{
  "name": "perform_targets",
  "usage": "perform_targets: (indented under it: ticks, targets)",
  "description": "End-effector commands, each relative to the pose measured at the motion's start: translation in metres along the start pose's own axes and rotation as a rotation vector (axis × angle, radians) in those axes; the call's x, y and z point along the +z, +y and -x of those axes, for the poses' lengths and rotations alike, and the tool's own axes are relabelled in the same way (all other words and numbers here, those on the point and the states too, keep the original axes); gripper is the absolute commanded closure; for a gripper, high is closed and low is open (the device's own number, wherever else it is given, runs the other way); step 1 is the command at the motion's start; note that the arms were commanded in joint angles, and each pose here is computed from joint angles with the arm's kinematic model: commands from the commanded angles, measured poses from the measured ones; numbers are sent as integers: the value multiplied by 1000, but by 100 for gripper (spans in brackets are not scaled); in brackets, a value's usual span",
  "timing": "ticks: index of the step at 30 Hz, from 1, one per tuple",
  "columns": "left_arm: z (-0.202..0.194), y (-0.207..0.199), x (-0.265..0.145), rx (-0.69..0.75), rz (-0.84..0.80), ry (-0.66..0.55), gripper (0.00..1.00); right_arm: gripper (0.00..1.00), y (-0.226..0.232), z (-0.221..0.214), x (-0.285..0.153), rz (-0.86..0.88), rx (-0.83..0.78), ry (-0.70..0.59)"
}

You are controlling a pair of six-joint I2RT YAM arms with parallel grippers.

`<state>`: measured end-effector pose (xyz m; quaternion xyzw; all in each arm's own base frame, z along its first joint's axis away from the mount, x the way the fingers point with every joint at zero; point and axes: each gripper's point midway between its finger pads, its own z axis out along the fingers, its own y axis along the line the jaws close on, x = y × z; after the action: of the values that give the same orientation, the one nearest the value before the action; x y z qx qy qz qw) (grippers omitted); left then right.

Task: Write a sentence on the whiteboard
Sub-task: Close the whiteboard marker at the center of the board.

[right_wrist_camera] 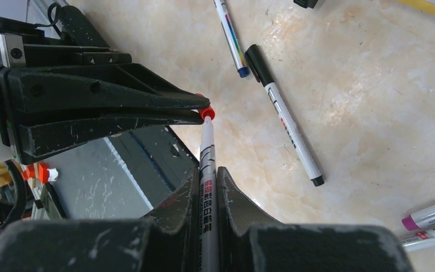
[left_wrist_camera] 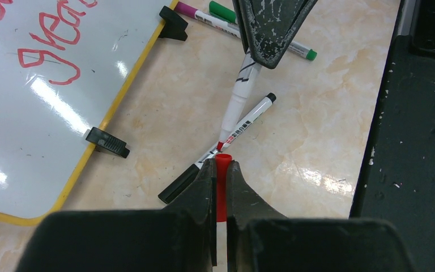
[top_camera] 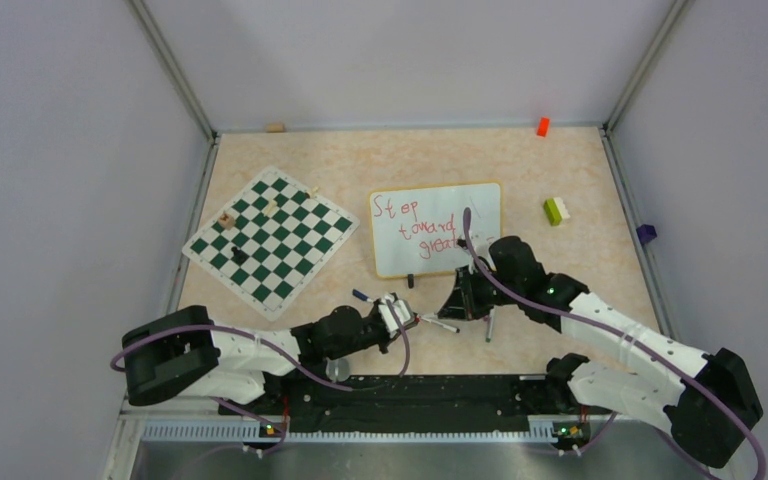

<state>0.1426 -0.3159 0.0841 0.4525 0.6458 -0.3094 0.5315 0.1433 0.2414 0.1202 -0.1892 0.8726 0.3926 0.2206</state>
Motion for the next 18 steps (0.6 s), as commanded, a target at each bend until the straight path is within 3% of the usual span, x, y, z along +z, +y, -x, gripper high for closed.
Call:
perform_targets:
  ticks: [1, 18]
  targets:
    - [18, -3, 2, 10, -15, -63, 100, 100, 18, 17, -1, 58, -37, -42]
    - [18, -3, 1, 11, -12, -66, 100, 100, 13, 3, 9, 59, -20, -6]
